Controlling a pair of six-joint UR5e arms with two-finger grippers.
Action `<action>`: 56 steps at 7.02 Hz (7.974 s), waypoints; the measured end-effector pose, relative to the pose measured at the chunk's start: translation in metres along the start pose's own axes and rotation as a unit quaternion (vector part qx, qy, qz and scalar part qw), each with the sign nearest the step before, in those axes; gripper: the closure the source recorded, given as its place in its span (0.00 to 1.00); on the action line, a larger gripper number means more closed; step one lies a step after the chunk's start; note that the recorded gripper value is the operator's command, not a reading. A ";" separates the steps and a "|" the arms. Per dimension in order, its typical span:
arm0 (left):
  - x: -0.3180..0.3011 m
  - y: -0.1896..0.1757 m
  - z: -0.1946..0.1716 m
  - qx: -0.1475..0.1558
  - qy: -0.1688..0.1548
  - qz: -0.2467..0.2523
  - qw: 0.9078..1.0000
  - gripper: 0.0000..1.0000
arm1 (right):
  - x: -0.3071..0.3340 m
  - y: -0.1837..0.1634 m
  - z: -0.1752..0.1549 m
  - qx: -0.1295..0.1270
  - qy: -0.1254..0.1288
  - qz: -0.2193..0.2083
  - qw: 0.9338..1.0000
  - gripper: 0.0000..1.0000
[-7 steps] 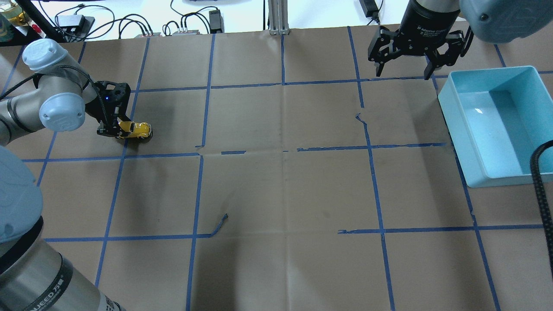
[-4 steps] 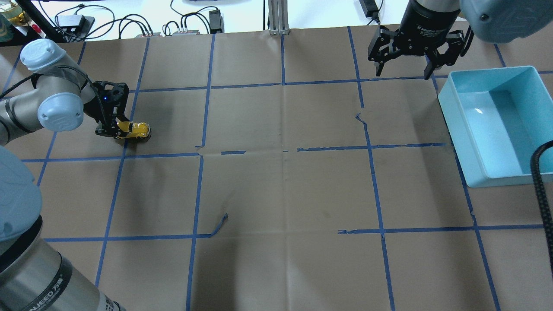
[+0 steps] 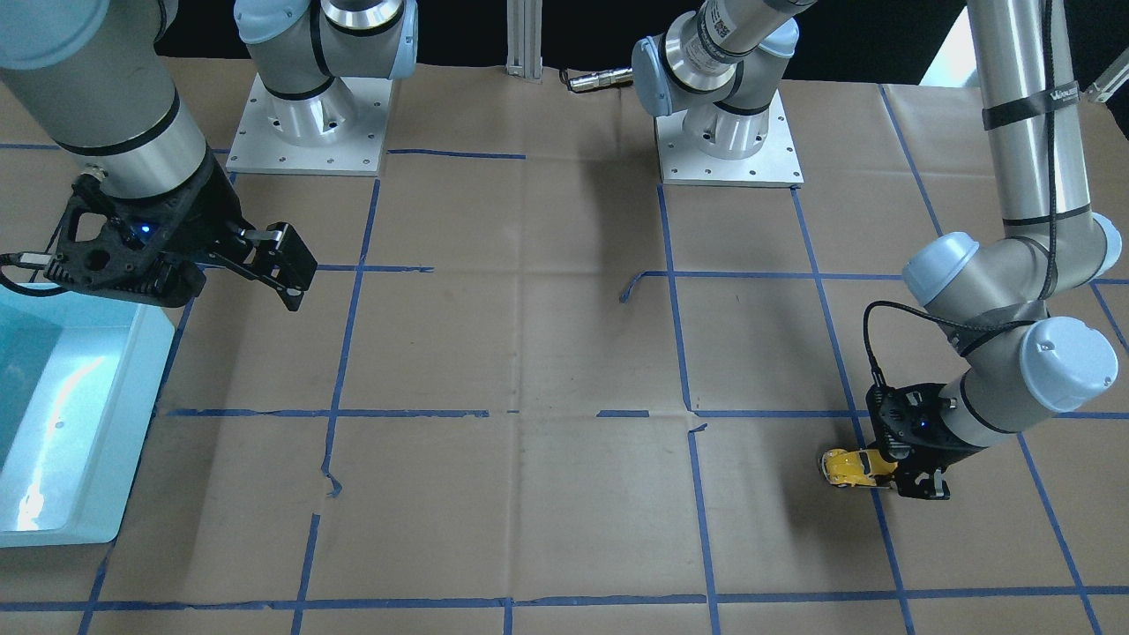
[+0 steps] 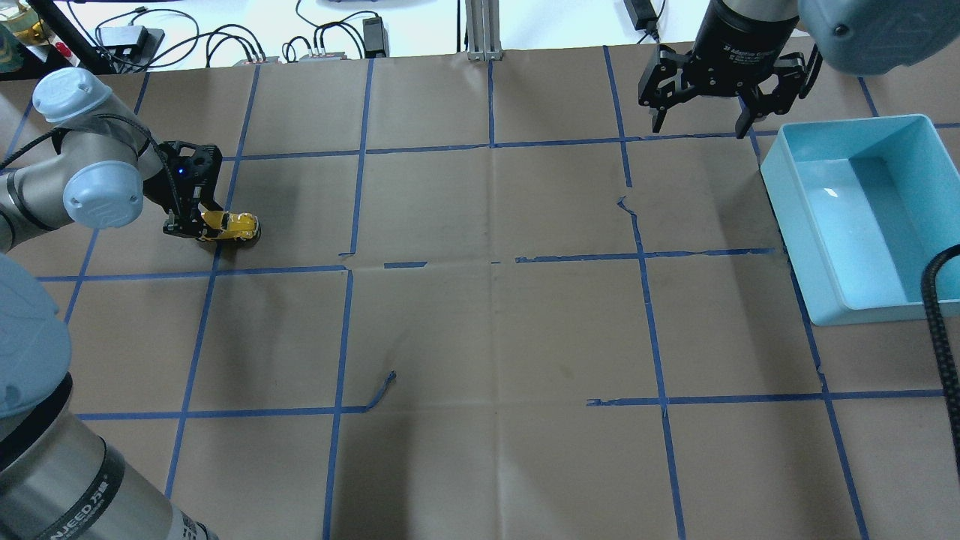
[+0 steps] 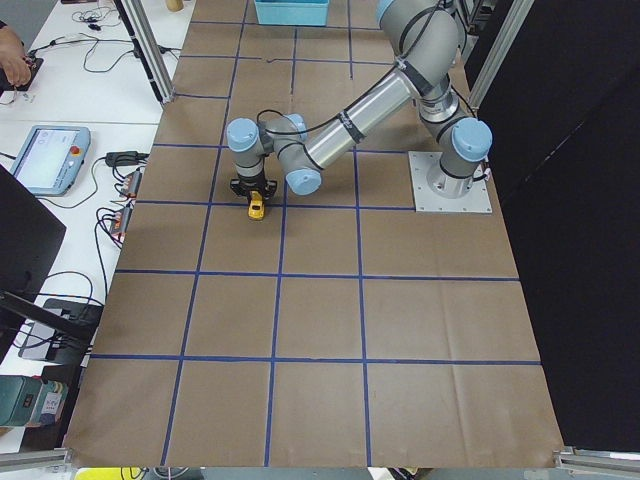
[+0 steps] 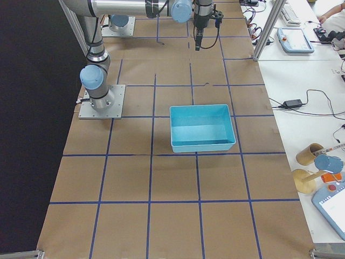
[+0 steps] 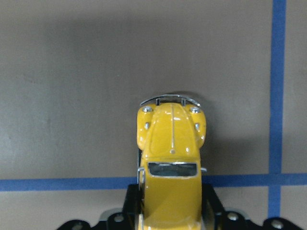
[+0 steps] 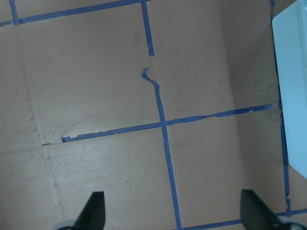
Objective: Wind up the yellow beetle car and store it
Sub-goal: 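Keep dragging the car backward, away from the blue bin, then continue pulling the car backward with the left gripper, then open the left gripper and lift it off the car, then move the right gripper over the rolled yellow car while left arm stays raised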
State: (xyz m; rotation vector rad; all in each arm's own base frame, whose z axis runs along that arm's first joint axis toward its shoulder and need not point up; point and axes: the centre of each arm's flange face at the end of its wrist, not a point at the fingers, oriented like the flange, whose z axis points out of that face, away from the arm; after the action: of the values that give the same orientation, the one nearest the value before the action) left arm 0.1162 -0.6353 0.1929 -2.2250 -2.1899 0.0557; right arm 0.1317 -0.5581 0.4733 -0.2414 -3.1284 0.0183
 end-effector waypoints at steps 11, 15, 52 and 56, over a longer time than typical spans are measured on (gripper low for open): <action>0.006 0.028 -0.001 0.003 -0.002 -0.007 1.000 1.00 | -0.001 0.000 -0.003 0.005 -0.001 0.000 1.000 0.00; 0.007 0.035 -0.002 0.001 -0.002 -0.002 1.000 1.00 | -0.001 0.000 -0.002 0.005 -0.001 0.000 1.000 0.00; 0.116 -0.261 -0.304 -0.037 -0.005 -0.673 0.739 0.00 | -0.003 0.000 0.001 0.005 -0.007 -0.001 1.000 0.00; 0.121 -0.259 -0.304 -0.036 -0.004 -0.673 0.739 0.00 | 0.006 -0.019 0.015 0.019 -0.008 -0.071 0.997 0.00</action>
State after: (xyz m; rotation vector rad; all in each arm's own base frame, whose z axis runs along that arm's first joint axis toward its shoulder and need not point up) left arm -0.1289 -0.5068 0.5049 -0.1738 -3.1555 -0.0512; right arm 0.1232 -0.5760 0.4582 -0.0182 -3.1490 0.0800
